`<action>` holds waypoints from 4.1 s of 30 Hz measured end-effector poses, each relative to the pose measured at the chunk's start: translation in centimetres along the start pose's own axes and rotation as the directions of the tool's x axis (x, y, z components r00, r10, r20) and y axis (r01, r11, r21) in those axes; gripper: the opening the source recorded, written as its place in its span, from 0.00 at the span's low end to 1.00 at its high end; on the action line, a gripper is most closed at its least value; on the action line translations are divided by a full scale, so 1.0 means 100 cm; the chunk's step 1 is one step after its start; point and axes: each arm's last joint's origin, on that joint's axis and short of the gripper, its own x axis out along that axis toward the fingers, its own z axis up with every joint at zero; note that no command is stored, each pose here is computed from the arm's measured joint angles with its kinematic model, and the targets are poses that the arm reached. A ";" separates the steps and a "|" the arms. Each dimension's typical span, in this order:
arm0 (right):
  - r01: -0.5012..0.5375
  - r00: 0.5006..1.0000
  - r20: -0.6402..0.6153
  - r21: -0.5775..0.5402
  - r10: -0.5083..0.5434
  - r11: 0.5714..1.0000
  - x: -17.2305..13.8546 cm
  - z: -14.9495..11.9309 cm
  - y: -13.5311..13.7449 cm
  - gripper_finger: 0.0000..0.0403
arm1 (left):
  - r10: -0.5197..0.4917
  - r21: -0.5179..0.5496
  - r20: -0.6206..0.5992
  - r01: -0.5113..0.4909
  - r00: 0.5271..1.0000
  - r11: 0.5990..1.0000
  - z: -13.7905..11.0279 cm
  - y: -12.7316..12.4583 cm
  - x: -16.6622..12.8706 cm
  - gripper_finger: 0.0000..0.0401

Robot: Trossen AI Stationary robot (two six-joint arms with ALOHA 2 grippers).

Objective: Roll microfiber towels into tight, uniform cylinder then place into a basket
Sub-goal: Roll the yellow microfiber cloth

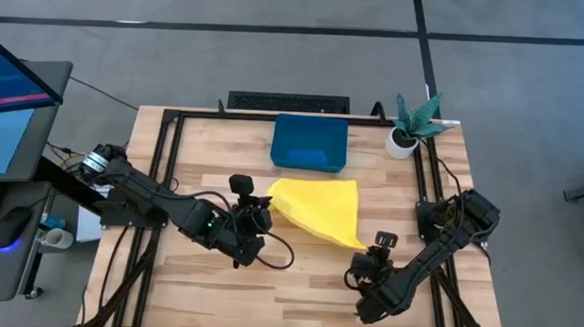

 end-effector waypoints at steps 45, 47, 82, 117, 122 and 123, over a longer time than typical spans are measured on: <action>0.019 0.994 0.099 0.235 -0.044 0.972 -0.056 0.044 -0.040 0.02 | -0.147 0.016 -0.175 0.152 0.973 0.988 0.004 0.039 -0.026 0.00; -0.005 0.990 0.139 0.189 -0.022 0.982 -0.065 0.048 -0.043 0.02 | -0.165 -0.008 -0.206 0.167 0.965 0.986 0.006 0.051 -0.034 0.00; 0.080 0.755 0.598 0.322 -0.268 0.943 -0.129 0.055 -0.163 0.00 | -0.302 -0.248 -0.438 0.209 0.847 0.946 -0.004 0.086 -0.019 0.00; 0.145 0.880 0.388 0.334 -0.276 0.931 -0.088 0.088 -0.199 0.00 | 0.004 -0.225 -0.395 -0.101 0.919 0.969 -0.013 0.137 -0.011 0.00; -0.141 0.955 0.286 0.222 0.073 0.965 -0.087 0.089 -0.167 0.00 | -0.313 -0.320 -0.497 0.164 0.809 0.933 -0.031 0.080 -0.018 0.00; -0.175 0.961 0.247 0.205 0.122 0.963 -0.085 0.088 -0.156 0.00 | -0.325 -0.315 -0.515 0.177 0.793 0.932 -0.037 0.068 -0.020 0.00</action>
